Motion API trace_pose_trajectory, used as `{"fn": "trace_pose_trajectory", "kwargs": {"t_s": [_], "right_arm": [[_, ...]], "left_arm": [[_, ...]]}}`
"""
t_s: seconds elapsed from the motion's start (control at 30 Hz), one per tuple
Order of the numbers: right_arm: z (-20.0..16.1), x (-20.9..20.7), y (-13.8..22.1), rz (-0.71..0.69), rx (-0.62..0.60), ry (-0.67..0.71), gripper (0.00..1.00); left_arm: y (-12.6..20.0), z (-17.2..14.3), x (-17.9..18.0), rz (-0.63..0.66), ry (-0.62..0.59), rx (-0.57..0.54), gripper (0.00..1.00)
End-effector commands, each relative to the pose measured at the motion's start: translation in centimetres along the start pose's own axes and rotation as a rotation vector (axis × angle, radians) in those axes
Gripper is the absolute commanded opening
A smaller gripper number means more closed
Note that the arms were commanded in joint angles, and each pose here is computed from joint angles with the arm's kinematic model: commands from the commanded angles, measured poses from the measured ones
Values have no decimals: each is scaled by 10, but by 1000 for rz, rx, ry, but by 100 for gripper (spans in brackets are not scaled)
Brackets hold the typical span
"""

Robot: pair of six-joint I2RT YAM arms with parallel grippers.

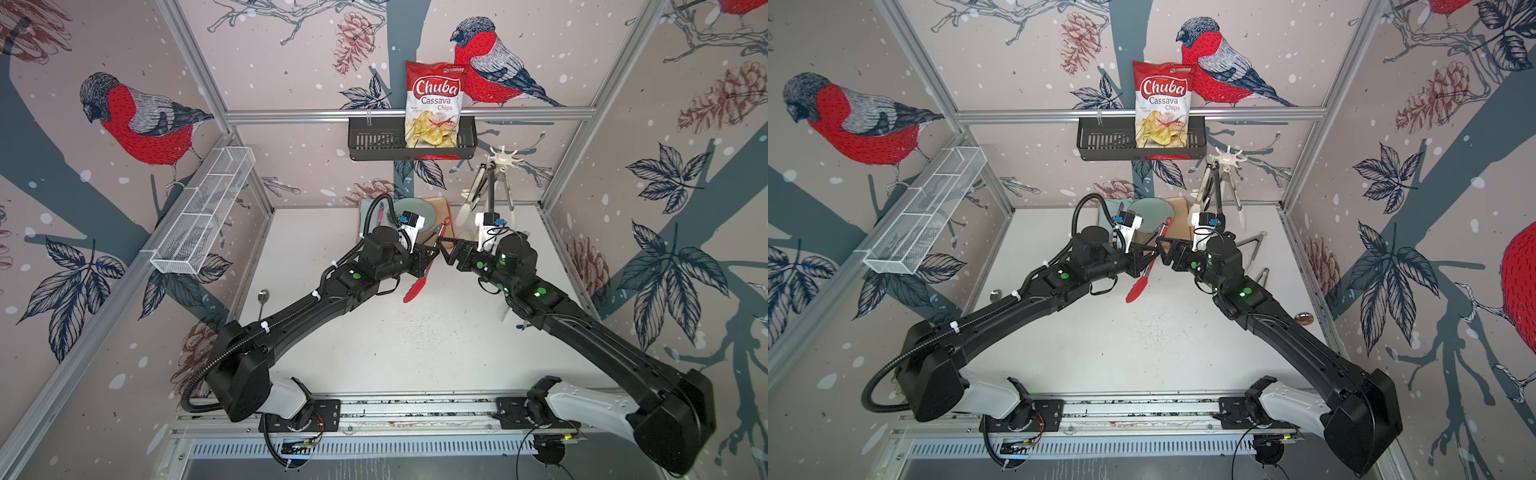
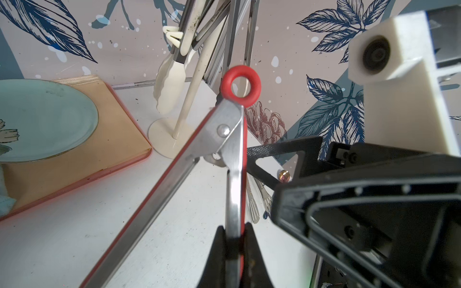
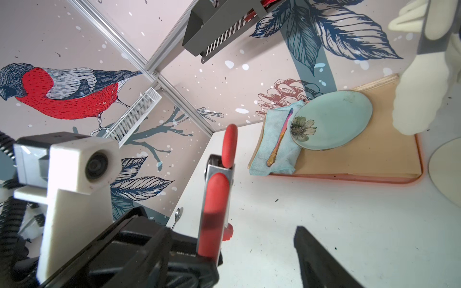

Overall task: Hang food tongs on kitchen utensil racks
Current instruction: Pick up the food tongs from the center of the board.

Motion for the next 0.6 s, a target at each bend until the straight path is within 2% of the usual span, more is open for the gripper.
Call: {"fn": "trace_pose_trajectory", "kwargs": {"t_s": [0.0, 0.57], "right_arm": [[5, 2, -3, 3, -25, -11, 75], [8, -3, -6, -22, -50, -34, 56]], "left_arm": [[2, 15, -7, -30, -28, -86, 0], [-1, 16, -22, -55, -48, -106, 0]]}}
Point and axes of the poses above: each gripper's point midway between its finger pads, its own y axis back along the fingers, its own x axis along the line the jaws close on, z = x × y, the point moved 8 cm from there along y, back along the fingers, and after that the axes turned 15 degrees about -y, right-handed, at the moved point
